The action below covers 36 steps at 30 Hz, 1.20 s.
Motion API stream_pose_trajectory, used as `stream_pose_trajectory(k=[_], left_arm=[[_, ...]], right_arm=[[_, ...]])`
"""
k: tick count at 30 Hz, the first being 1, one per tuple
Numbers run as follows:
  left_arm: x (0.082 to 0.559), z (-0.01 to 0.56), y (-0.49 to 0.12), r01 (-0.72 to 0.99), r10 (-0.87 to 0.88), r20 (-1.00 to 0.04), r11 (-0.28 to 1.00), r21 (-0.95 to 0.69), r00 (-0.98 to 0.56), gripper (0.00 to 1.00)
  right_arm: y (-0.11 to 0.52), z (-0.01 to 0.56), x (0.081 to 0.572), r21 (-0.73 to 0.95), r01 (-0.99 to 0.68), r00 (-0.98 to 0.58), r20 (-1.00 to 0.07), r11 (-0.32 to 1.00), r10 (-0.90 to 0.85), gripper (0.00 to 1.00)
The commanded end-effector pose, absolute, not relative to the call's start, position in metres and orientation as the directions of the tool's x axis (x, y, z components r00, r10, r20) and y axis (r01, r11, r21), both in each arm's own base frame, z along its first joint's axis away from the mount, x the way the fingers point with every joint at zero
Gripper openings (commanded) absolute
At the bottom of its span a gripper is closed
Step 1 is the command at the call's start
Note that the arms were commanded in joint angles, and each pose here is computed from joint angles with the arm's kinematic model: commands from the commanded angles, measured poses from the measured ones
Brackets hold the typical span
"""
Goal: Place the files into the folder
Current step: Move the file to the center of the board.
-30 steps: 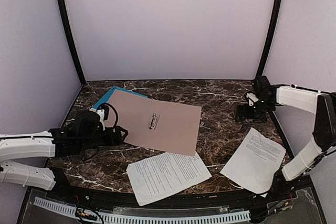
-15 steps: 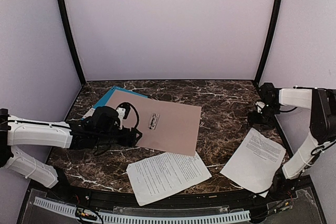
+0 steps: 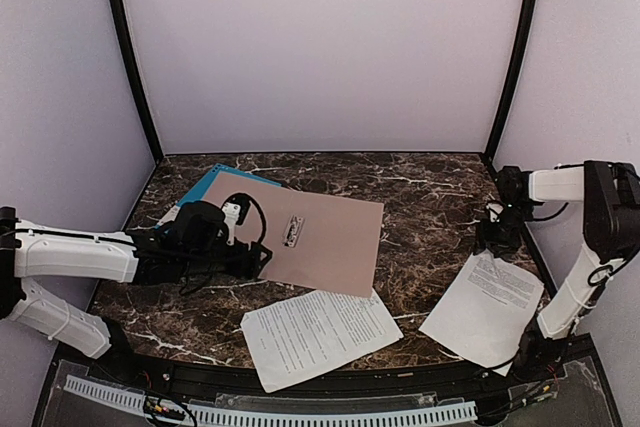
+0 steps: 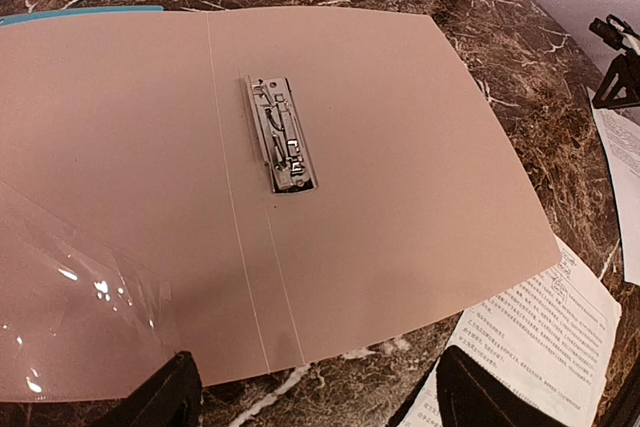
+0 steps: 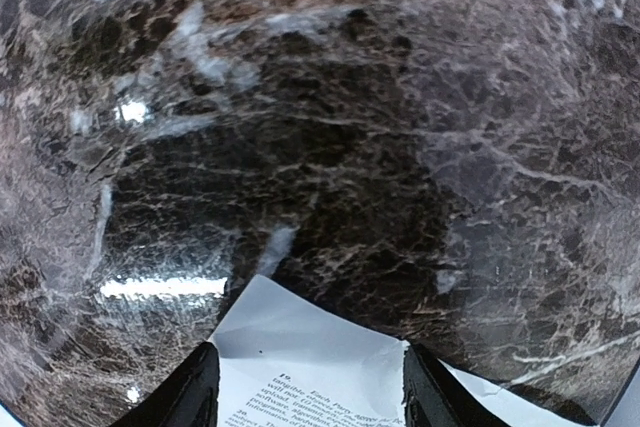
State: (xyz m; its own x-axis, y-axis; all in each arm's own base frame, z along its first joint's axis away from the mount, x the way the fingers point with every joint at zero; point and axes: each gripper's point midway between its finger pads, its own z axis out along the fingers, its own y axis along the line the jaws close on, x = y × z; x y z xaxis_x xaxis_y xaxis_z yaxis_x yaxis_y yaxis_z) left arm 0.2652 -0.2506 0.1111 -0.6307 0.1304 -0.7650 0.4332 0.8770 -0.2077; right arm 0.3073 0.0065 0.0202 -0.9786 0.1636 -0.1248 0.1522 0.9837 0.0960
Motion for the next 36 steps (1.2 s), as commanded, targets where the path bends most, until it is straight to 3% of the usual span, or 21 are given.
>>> stream_pose_trajectory(k=[1,8,30,33,36], left_arm=[[0.269,0.130,-0.252,0.445,0.120,-0.801,0.874,-0.195,-0.586,0.82],[0.272,0.135,-0.252,0.445,0.125,-0.811,0.878,-0.178,-0.571,0.82],[0.284,0.133,-0.258,0.427,0.147,-0.802,0.893,-0.145,-0.579,0.81],[0.287,0.132,-0.260,0.429,0.158,-0.802,0.894,-0.132,-0.576,0.82],[0.290,0.130,-0.266,0.443,0.171,-0.800,0.887,-0.129,-0.575,0.81]], right_arm=[[0.017,0.010,0.303,0.148,0.141,-0.984,-0.084,0.979,0.155,0.57],[0.041,0.002,0.303,0.156,0.074,-0.995,-0.062,0.985,0.084,0.48],[0.116,-0.006,0.352,0.159,-0.189,-0.977,-0.129,0.969,-0.170,0.27],[0.125,-0.004,0.358,0.162,-0.226,-0.968,-0.144,0.961,-0.204,0.18],[0.134,-0.003,0.363,0.172,-0.256,-0.960,-0.160,0.951,-0.230,0.00]])
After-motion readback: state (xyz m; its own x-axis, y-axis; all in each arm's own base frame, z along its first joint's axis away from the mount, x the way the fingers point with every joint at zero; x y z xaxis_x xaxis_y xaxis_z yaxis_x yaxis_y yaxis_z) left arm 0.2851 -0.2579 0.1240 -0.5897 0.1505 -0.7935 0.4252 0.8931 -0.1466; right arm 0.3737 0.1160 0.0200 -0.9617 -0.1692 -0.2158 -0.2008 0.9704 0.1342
